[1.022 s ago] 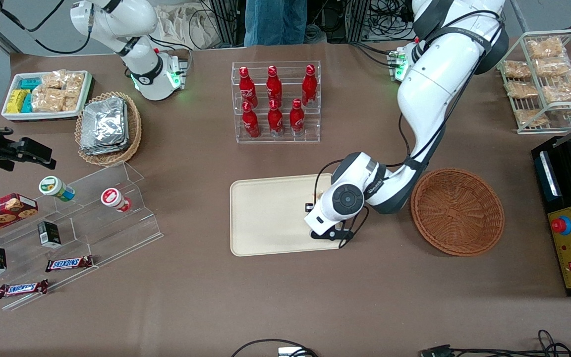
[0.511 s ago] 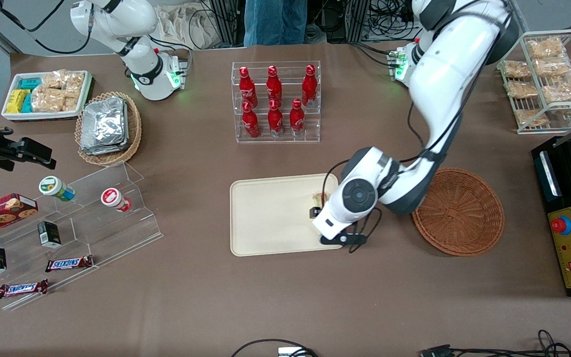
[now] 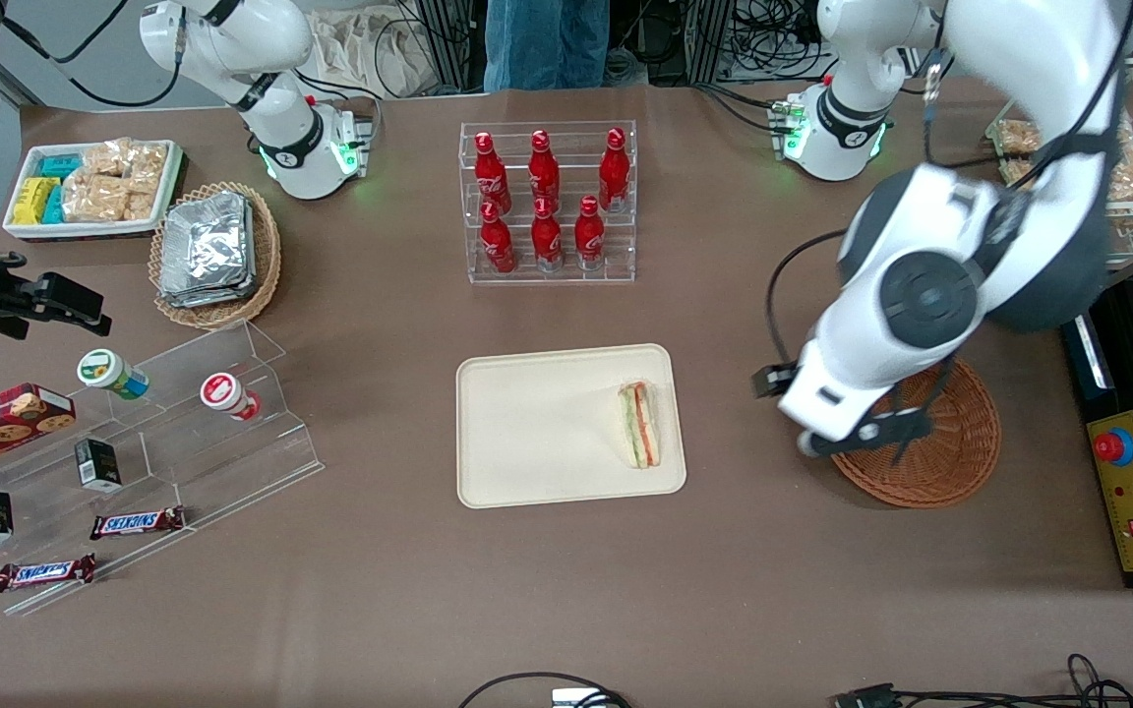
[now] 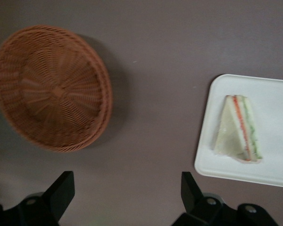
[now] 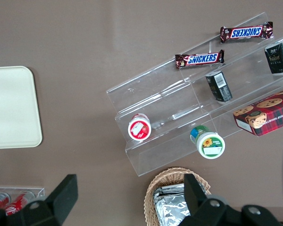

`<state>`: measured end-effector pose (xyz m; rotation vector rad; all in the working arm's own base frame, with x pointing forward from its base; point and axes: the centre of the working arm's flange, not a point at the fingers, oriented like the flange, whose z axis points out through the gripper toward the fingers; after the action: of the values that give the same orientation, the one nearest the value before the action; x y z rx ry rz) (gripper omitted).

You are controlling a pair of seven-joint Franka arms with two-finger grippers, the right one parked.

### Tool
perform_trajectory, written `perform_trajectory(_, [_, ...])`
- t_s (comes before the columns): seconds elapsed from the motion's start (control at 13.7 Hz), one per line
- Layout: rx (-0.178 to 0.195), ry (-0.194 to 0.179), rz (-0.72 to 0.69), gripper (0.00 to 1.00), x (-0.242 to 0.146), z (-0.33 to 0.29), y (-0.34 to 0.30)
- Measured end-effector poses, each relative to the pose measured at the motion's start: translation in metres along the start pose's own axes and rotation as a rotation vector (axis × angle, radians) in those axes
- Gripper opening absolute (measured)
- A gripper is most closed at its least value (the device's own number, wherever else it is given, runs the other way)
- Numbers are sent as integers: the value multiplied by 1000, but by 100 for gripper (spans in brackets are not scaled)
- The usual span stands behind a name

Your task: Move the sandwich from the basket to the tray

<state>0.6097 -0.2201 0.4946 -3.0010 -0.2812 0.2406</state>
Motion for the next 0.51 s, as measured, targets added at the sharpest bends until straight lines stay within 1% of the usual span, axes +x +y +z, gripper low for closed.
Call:
perform_trajectory(0.29, [36,-19,11,100,-15,-51,-81])
perform_trajectory(0.51, [43,-31,43,100,-19,-68,-126])
